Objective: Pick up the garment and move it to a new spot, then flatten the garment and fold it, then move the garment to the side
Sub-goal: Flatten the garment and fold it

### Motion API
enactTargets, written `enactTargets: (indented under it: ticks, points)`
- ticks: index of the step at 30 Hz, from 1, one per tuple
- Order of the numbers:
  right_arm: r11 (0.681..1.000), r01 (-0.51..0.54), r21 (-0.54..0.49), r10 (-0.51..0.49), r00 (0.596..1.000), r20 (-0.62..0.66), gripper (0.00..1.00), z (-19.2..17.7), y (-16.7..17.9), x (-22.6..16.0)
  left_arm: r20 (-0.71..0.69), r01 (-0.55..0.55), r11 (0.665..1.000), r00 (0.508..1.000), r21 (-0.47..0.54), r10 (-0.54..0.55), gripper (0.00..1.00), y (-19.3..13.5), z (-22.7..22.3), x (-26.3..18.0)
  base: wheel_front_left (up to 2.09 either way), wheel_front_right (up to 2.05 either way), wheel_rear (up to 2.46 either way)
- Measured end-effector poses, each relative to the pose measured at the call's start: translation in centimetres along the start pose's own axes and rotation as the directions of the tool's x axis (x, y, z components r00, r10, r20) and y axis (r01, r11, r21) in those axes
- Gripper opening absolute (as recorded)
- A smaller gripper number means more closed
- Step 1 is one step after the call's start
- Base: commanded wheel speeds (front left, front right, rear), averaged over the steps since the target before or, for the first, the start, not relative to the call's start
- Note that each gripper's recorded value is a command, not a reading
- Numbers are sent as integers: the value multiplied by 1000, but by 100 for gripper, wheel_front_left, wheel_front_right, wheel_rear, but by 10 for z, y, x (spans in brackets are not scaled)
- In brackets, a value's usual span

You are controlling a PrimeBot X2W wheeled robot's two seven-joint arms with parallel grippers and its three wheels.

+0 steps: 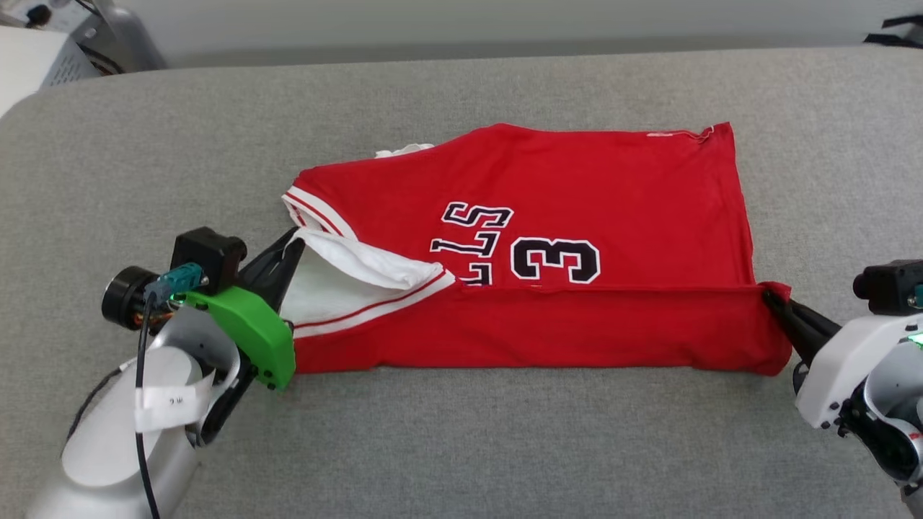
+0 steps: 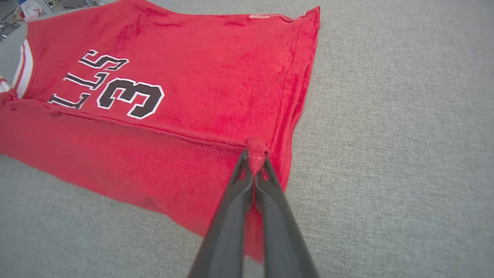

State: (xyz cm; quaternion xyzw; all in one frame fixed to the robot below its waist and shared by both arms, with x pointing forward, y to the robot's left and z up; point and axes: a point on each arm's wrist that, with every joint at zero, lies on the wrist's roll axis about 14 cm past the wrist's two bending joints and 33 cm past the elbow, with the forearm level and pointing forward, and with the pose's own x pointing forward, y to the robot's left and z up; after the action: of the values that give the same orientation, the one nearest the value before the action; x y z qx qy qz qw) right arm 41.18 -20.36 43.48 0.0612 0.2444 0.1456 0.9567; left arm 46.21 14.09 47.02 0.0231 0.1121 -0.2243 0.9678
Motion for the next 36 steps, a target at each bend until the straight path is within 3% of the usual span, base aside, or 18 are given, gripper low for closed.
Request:
enactTargets:
  ticks: [7,13,19,20,21,22,29,36]
  points:
    - [999,36,15,-36,999,-34,0,-4,-18,31,-87,9,1000,996,14,-7,0,13,-30,40,0,0,0]
    - [998,60,12,-58,992,-113,0,-30,-28,50,-210,12,1000,978,1,-11,0,14,-80,55,0,0,0]
    - [998,61,-1,-61,993,-106,0,-35,-30,56,-201,18,1000,979,-19,-21,0,9,-90,61,0,0,0]
    - [998,59,1,-59,994,-96,20,-33,-29,56,-199,16,1000,980,-23,-20,18,9,-90,60,0,0,0]
    - [998,56,1,-56,994,-91,43,-32,-28,55,-194,13,1000,981,-25,-18,43,9,-89,59,0,0,0]
    - [999,53,-2,-53,996,-78,100,-29,-27,54,-183,12,1000,983,-18,-15,100,10,-85,59,0,0,0]
    - [1000,27,-13,-27,999,43,100,0,-17,44,-125,0,1000,992,2,0,100,16,-60,47,0,0,0]
    - [1000,-5,-29,8,992,128,100,23,-2,28,-28,-11,999,1000,44,12,100,30,0,37,0,0,0]
